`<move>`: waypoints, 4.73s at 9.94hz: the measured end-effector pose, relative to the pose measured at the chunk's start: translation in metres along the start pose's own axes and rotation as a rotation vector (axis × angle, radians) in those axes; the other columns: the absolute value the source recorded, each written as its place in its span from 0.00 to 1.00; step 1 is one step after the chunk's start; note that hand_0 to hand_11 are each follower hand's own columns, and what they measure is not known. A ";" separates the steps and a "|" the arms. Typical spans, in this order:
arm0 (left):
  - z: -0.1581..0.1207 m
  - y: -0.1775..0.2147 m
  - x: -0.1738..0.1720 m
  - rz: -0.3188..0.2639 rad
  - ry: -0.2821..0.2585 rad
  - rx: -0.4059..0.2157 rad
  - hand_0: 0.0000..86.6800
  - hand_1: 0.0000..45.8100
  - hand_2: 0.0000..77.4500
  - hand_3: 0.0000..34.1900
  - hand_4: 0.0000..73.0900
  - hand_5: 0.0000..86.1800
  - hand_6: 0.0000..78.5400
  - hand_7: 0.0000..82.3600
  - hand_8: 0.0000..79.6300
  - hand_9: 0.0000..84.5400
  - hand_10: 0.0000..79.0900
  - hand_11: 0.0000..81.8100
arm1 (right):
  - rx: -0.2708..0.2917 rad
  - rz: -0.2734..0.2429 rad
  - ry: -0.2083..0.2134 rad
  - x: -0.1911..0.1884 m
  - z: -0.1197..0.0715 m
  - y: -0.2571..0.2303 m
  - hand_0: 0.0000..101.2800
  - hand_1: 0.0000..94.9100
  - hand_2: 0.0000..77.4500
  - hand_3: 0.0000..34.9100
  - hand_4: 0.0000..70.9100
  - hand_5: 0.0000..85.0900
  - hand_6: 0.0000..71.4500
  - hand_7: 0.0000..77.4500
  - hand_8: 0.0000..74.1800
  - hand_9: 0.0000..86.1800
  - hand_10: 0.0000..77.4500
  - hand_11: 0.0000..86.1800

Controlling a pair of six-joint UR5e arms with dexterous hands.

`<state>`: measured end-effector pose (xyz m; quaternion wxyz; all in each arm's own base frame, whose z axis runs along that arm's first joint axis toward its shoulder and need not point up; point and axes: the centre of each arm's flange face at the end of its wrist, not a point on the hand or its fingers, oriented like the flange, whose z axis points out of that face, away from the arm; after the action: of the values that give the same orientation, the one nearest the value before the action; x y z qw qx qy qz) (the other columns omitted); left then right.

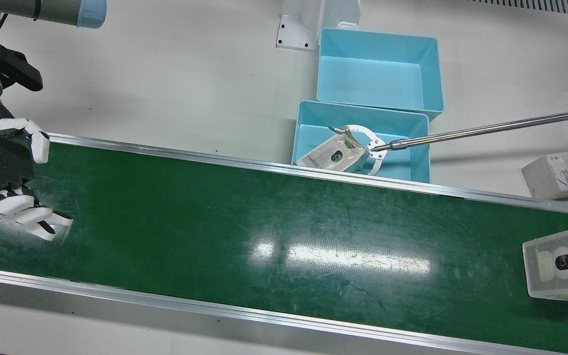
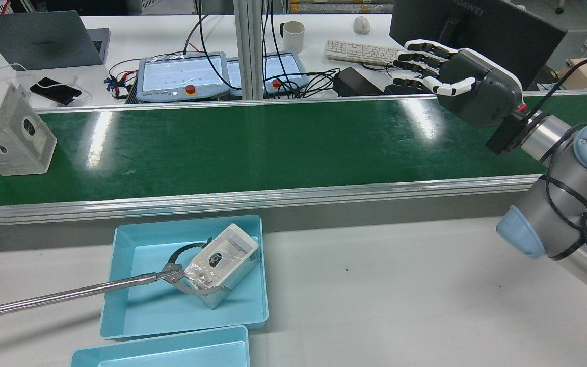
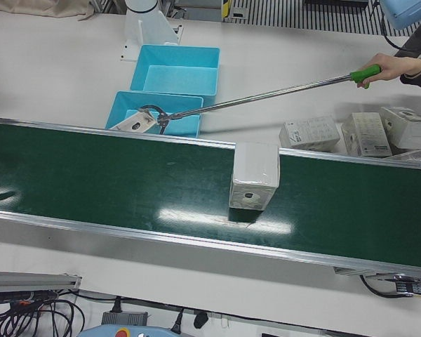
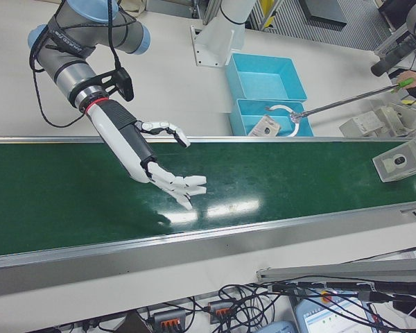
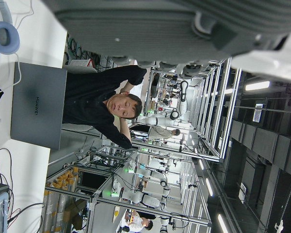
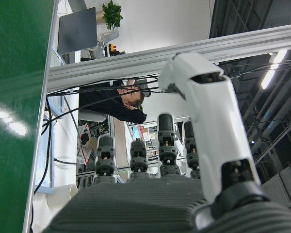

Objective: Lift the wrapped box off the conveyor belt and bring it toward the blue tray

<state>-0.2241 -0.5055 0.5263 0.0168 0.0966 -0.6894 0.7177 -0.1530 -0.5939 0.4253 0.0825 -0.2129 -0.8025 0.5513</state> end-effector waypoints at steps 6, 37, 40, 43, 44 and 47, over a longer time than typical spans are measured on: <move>0.000 0.000 0.000 0.000 0.000 0.000 0.00 0.00 0.01 0.00 0.00 0.01 0.00 0.01 0.01 0.01 0.01 0.00 | -0.021 0.010 0.006 0.002 0.000 0.011 0.53 0.26 0.61 0.20 0.18 0.44 0.18 0.47 0.12 0.23 0.22 0.37; 0.000 0.000 0.000 0.000 0.000 0.000 0.00 0.00 0.01 0.00 0.00 0.01 0.00 0.01 0.01 0.01 0.01 0.00 | -0.020 -0.003 -0.010 0.166 0.128 0.080 0.54 0.21 0.13 0.18 0.27 0.23 0.17 0.34 0.01 0.07 0.01 0.03; 0.000 0.000 0.000 0.000 0.000 0.000 0.00 0.00 0.01 0.00 0.00 0.01 0.00 0.01 0.01 0.01 0.01 0.01 | -0.026 -0.024 0.001 0.178 0.137 0.091 0.49 0.16 0.09 0.23 0.28 0.22 0.15 0.32 0.01 0.05 0.00 0.02; 0.000 0.000 0.000 0.000 0.000 0.000 0.00 0.00 0.01 0.00 0.00 0.01 0.00 0.01 0.01 0.00 0.00 0.01 | -0.019 -0.053 0.022 0.198 0.143 0.099 0.55 0.24 0.21 0.24 0.30 0.26 0.16 0.35 0.01 0.06 0.00 0.02; 0.000 0.000 0.000 0.000 0.000 0.000 0.00 0.00 0.01 0.00 0.00 0.01 0.00 0.01 0.01 0.00 0.01 0.00 | -0.009 -0.055 0.032 0.207 0.143 0.095 0.54 0.22 0.22 0.24 0.25 0.25 0.16 0.35 0.01 0.06 0.00 0.02; 0.000 0.000 0.000 0.000 0.000 0.000 0.00 0.00 0.01 0.00 0.00 0.01 0.00 0.01 0.01 0.00 0.01 0.00 | 0.025 -0.059 0.044 0.224 0.143 0.077 0.53 0.21 0.20 0.26 0.24 0.24 0.14 0.32 0.01 0.06 0.00 0.02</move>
<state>-0.2241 -0.5054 0.5263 0.0168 0.0966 -0.6894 0.7177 -0.3867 -0.5954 0.2777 0.1191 -0.2004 -0.7995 0.5535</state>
